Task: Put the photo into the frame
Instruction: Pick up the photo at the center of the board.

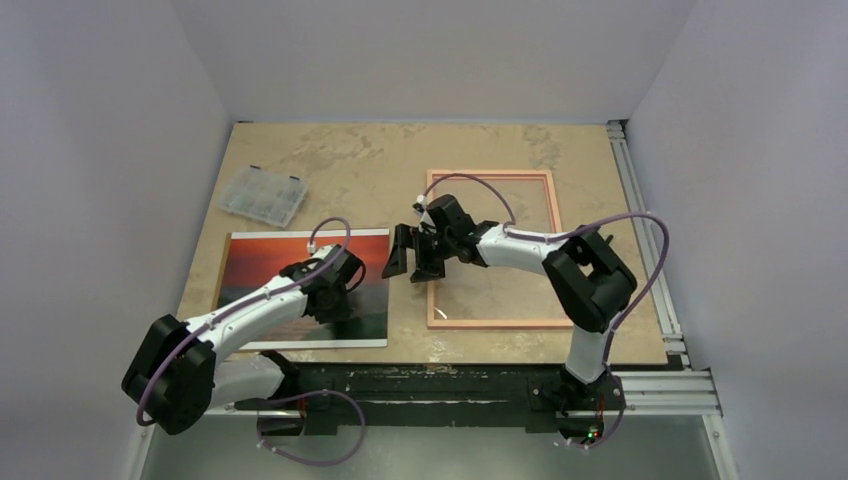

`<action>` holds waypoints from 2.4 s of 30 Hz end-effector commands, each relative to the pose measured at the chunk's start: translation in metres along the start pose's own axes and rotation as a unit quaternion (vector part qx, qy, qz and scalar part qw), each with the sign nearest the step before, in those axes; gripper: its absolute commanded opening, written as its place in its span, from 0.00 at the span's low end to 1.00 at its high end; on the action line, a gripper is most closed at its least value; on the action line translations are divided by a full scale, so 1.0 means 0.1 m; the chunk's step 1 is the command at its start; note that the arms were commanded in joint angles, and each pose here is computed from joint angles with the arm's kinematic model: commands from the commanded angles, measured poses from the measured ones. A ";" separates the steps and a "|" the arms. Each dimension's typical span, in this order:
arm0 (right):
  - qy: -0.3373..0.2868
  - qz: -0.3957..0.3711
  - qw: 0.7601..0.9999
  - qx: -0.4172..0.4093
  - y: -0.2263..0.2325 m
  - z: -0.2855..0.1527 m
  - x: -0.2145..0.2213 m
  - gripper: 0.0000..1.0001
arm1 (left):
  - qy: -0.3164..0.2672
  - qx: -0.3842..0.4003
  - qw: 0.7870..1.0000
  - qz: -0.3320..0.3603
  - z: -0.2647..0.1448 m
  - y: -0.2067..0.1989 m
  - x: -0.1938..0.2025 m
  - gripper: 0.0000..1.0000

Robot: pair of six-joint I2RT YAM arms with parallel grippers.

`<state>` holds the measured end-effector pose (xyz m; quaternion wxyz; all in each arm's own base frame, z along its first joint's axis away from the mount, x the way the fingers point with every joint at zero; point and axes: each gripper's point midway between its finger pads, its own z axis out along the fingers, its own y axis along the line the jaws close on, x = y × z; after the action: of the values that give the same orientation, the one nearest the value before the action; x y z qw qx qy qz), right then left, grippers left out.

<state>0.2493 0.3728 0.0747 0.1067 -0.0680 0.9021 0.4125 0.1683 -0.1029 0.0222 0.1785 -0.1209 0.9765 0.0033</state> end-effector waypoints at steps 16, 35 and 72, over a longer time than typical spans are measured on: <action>0.012 0.032 0.998 -0.053 0.12 0.57 -0.11 0.84 | 0.017 0.021 1.000 0.001 0.03 -0.07 0.05 0.18; 0.004 0.047 0.991 -0.128 0.45 0.41 -0.13 0.79 | 0.011 0.020 1.000 0.004 0.03 -0.04 0.05 0.15; 0.002 0.063 0.980 -0.187 0.35 0.72 0.05 0.57 | 0.010 0.033 0.999 0.011 0.03 -0.06 0.06 0.12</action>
<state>0.2521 0.4417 0.0515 0.0624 -0.0203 0.8287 0.5558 0.1708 -0.1083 0.0228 0.1812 -0.1127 0.9768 -0.0171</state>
